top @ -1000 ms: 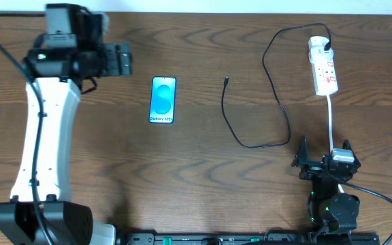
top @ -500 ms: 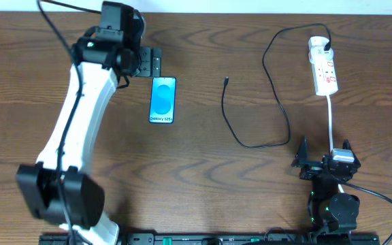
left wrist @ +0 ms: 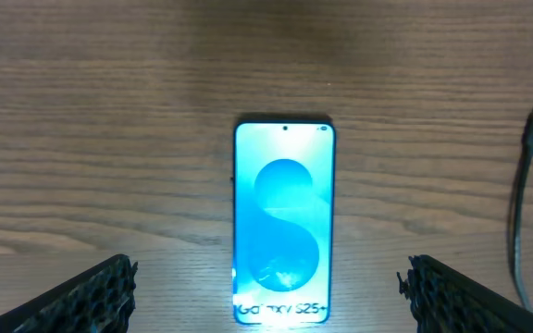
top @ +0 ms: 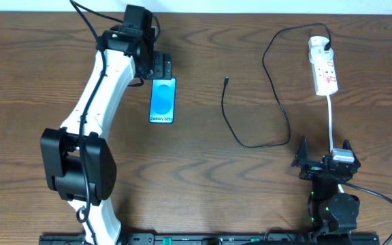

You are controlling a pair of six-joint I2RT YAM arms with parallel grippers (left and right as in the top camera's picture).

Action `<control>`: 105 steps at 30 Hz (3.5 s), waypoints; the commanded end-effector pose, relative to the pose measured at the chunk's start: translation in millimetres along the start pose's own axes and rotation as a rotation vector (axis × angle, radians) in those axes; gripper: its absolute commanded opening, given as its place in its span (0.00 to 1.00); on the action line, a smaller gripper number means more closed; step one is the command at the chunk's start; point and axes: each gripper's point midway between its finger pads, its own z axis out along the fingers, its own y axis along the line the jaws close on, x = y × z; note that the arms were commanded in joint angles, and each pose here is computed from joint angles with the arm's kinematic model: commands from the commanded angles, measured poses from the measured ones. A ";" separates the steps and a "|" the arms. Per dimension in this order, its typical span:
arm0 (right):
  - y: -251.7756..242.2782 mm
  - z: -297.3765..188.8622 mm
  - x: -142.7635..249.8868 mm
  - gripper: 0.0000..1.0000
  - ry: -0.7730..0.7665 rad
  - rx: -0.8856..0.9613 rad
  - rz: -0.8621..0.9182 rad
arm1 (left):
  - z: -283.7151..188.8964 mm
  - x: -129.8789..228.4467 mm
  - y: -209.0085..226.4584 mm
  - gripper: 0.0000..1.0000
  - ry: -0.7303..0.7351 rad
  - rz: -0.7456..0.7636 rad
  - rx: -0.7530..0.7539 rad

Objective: Plug charger to phone and switch on socket
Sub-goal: 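Raise the left arm and move the left gripper over the phone, then lower the left gripper onto the phone's top edge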

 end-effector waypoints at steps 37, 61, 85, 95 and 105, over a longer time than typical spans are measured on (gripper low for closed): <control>-2.1 -0.1 0.4 0.99 0.000 0.010 0.000 | 72.8 43.1 -16.6 0.94 0.206 -0.014 -0.031; -2.1 -0.1 0.4 0.99 0.000 0.010 0.000 | 87.6 54.1 -13.6 0.94 0.243 -0.010 -0.051; -2.1 -0.1 0.6 0.99 0.000 0.010 0.000 | 111.9 70.5 -9.8 0.94 0.297 -0.010 -0.065; -2.1 -0.1 0.4 0.99 0.000 0.010 0.000 | 115.8 69.9 -9.9 0.94 0.294 -0.009 -0.064; -2.1 -0.1 0.6 0.99 0.000 0.010 0.000 | 116.1 67.5 -4.7 0.94 0.281 -0.005 -0.094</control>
